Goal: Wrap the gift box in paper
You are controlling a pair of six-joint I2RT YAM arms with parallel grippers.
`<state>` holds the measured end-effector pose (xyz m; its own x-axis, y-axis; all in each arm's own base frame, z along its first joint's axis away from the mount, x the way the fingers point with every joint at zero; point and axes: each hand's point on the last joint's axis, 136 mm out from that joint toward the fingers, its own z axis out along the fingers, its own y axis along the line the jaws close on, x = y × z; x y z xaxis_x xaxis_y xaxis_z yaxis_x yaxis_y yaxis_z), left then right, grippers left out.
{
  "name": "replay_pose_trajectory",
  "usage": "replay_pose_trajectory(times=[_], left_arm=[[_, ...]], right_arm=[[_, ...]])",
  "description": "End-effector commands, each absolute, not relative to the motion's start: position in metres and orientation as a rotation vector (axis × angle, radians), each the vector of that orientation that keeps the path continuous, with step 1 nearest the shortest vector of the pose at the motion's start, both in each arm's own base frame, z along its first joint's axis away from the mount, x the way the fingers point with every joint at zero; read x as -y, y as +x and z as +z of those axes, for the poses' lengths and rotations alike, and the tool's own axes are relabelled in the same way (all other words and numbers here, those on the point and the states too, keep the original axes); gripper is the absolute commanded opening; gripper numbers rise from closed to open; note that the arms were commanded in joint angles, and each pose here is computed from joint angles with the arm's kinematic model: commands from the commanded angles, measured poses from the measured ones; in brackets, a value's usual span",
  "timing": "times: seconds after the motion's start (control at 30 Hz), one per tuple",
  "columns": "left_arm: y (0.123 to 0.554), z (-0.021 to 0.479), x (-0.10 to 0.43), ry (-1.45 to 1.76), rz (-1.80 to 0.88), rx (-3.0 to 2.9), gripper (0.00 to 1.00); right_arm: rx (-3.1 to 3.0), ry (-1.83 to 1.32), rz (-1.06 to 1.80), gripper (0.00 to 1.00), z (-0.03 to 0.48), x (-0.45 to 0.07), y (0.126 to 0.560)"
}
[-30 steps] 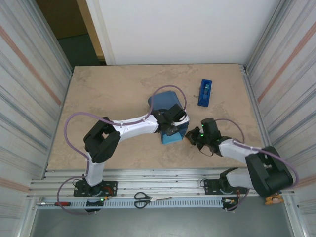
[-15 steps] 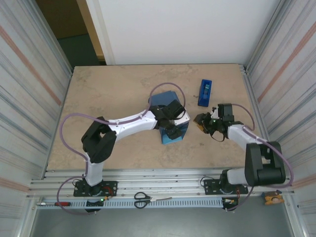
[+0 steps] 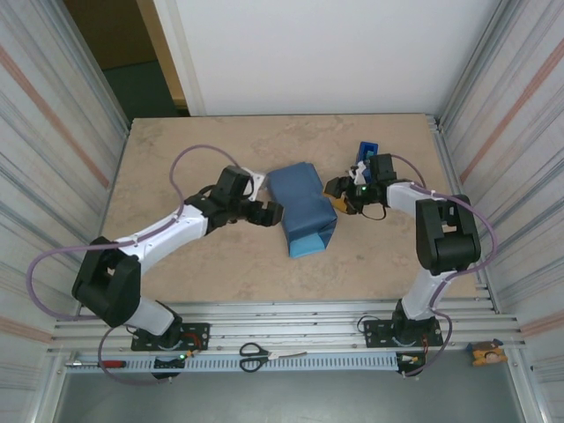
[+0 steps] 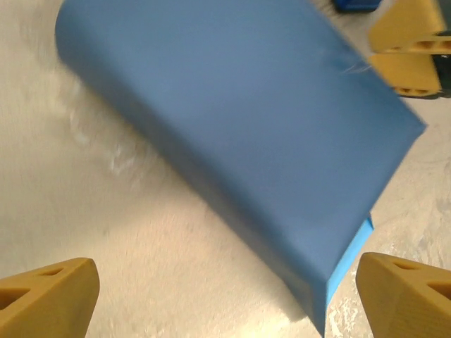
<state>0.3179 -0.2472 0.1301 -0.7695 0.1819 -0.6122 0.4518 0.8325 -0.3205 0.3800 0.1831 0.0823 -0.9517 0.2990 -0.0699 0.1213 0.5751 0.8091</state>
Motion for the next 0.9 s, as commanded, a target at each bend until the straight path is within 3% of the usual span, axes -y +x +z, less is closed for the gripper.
replay_pose_trajectory(times=[0.0,0.23,0.53,0.6,0.73,0.87], left_arm=[[0.311,0.134,0.242,0.302,-0.788,-2.434,0.93],[0.297,0.113,0.226,0.22,-0.809,-2.493,0.9],[0.29,0.085,0.202,-0.037,-0.943,-2.549,0.59],[0.289,0.082,0.202,-0.047,-0.949,-2.558,0.55],[0.289,0.078,0.204,-0.048,-0.966,-2.57,0.41],[0.288,0.069,0.205,-0.068,-0.973,-2.608,0.35]], right_arm=[[-2.658,0.293,1.374,0.63,0.08,-0.199,0.36],[-2.69,0.277,1.304,0.64,0.082,-0.212,0.328],[-2.691,0.177,0.807,0.68,0.115,-0.18,0.33],[-2.68,0.096,0.78,0.63,0.123,-0.19,0.332],[-2.666,-0.036,0.867,0.29,0.133,-0.225,0.336],[-2.726,-0.138,0.819,0.1,0.122,-0.25,0.34]])
